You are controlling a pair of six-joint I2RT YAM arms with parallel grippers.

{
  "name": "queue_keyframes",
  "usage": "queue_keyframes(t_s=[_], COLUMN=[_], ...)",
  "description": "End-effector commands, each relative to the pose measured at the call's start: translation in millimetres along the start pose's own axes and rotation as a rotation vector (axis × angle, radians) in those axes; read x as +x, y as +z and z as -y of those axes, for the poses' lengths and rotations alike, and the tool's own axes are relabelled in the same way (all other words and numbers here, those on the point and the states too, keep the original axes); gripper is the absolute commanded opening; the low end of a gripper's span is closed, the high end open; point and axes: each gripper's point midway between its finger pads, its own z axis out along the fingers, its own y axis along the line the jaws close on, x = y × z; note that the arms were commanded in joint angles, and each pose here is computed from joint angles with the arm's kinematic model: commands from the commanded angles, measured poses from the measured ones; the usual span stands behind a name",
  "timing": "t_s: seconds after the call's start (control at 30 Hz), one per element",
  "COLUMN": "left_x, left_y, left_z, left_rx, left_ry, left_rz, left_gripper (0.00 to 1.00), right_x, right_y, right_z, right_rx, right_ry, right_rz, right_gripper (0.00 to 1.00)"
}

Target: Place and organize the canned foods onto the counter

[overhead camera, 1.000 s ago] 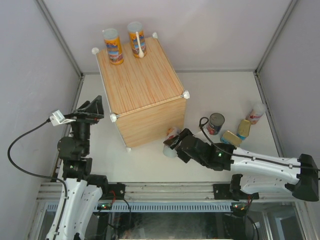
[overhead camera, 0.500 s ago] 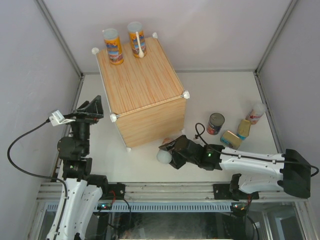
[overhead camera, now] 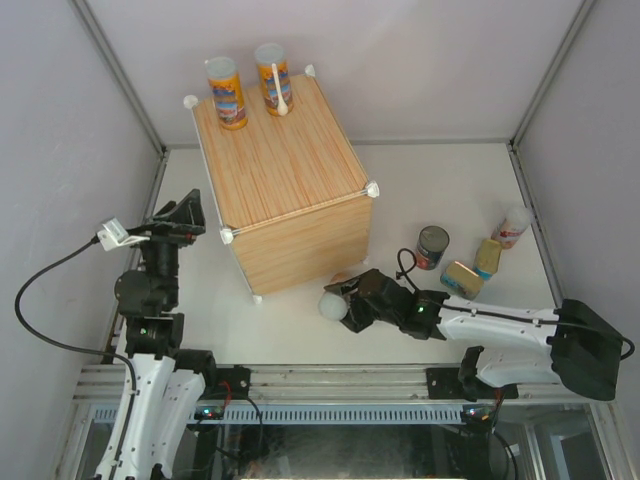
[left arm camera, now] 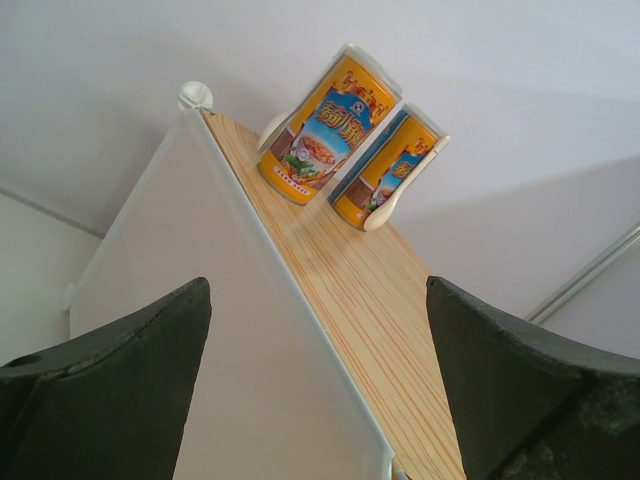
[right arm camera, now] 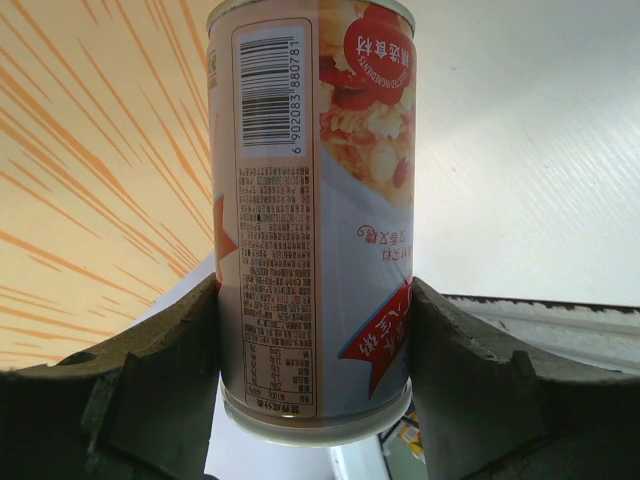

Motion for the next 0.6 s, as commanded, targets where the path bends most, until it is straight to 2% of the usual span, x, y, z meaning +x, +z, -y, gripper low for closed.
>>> queue_keyframes(t_s=[0.0,0.37,0.57], left_x=[-4,-3,-2], left_y=[3,4,4], left_z=[1,-3,-4], left_rx=[0.015,0.003,0.0], left_ry=[-0.009,-0.004,-0.006], left_rz=[0.023,0.022,0.021], left_gripper=[0.92,0.92,0.92], right_x=[20,6,0], right_y=[-12,5,18], right_z=[-81,-76,-71], right_rx=[-0.218,-0.179,-0.176], right_ry=[0.356,0.389,0.396], right_rz=[-0.151,-0.113,-0.102], right_gripper=[0.0,0.02,0.23])
